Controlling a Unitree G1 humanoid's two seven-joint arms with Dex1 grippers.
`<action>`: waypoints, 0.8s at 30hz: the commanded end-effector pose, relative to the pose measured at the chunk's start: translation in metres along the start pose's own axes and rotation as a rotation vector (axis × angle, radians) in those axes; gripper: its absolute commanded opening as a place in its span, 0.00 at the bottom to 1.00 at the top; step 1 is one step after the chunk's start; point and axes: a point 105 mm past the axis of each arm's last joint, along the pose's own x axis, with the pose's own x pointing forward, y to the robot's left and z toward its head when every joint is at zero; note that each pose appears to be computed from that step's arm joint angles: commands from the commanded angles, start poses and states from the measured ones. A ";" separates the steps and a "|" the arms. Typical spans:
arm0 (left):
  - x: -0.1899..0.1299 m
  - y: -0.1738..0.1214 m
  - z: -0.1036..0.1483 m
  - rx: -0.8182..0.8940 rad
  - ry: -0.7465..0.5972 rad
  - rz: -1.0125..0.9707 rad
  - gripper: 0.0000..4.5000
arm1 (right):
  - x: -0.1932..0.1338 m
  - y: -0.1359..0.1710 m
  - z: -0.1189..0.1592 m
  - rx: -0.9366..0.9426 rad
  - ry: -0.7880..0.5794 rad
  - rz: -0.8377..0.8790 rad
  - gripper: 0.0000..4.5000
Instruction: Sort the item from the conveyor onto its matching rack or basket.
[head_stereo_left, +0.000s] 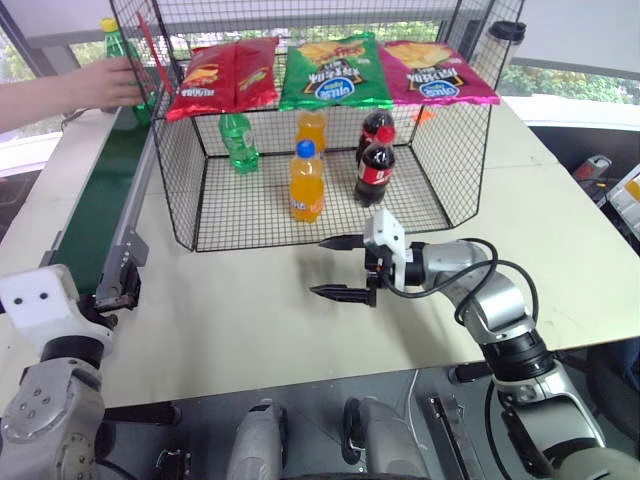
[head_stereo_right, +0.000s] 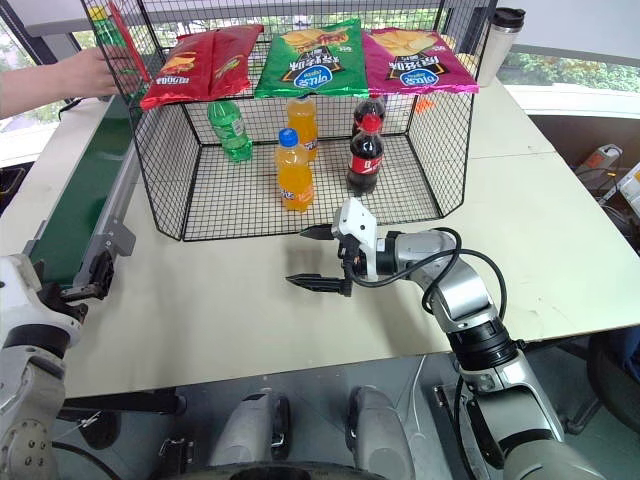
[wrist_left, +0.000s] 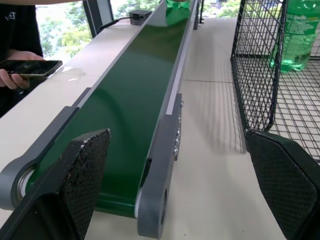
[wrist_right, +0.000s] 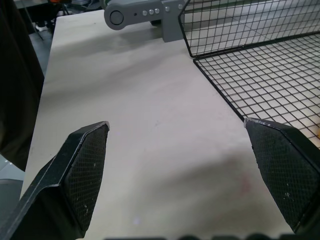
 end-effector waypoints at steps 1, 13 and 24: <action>-0.003 0.008 0.009 0.015 -0.031 0.028 0.99 | 0.000 0.008 0.025 -0.072 -0.065 0.046 1.00; -0.003 0.019 0.008 0.012 -0.028 0.062 0.99 | 0.001 0.011 0.040 -0.056 -0.162 0.035 1.00; 0.002 0.035 0.004 0.004 -0.020 0.112 0.99 | 0.003 0.005 0.031 -0.061 -0.126 0.011 1.00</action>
